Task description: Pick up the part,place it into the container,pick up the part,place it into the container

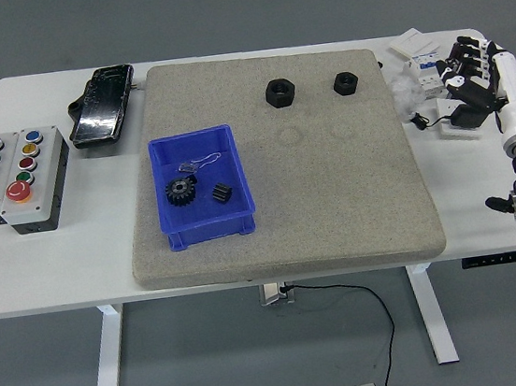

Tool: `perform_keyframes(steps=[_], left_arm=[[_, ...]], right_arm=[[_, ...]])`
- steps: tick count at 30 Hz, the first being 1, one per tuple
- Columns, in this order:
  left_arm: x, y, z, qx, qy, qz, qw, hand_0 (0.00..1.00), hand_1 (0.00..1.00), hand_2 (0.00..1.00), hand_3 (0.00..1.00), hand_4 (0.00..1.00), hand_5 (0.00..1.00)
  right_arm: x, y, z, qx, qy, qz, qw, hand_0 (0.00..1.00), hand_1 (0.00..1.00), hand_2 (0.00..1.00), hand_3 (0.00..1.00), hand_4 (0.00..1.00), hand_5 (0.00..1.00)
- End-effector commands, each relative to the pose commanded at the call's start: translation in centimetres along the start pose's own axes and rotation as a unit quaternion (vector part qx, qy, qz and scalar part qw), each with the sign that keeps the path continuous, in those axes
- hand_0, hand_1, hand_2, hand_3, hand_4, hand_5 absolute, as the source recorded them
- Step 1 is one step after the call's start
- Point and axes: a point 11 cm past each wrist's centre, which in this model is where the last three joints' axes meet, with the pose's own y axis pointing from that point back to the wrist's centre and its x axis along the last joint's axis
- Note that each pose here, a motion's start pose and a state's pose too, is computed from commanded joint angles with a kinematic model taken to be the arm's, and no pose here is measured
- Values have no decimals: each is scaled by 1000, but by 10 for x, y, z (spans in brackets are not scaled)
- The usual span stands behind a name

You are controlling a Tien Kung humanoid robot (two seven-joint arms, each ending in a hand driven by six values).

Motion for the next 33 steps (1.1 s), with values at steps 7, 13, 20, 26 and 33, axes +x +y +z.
perform_keyframes(steps=[7, 13, 20, 26, 33], left_arm=[[-1, 0, -4, 3, 1, -1, 1000, 673, 654, 597, 632, 713, 356], [1, 0, -4, 3, -1, 0, 1000, 673, 655, 597, 632, 713, 356], [3, 0, -2, 2, -3, 2, 1000, 674, 655, 597, 632, 712, 355], [8, 0, -1, 1, -8, 6, 1000, 674, 655, 597, 632, 712, 355], [13, 0, 1, 1, -11, 9, 1000, 674, 649, 597, 632, 712, 356]], right_arm=[[-1, 17, 5, 21, -114, -10, 993, 769, 766, 785, 778, 957, 458], [-4, 29, 1, 31, -162, 0, 986, 707, 751, 783, 803, 983, 529], [-8, 42, 7, 25, -188, 12, 982, 673, 747, 783, 806, 986, 539], [-8, 46, 8, 23, -197, 8, 980, 647, 727, 772, 785, 984, 585], [-6, 47, 10, 22, -218, 6, 976, 653, 711, 764, 773, 980, 726]])
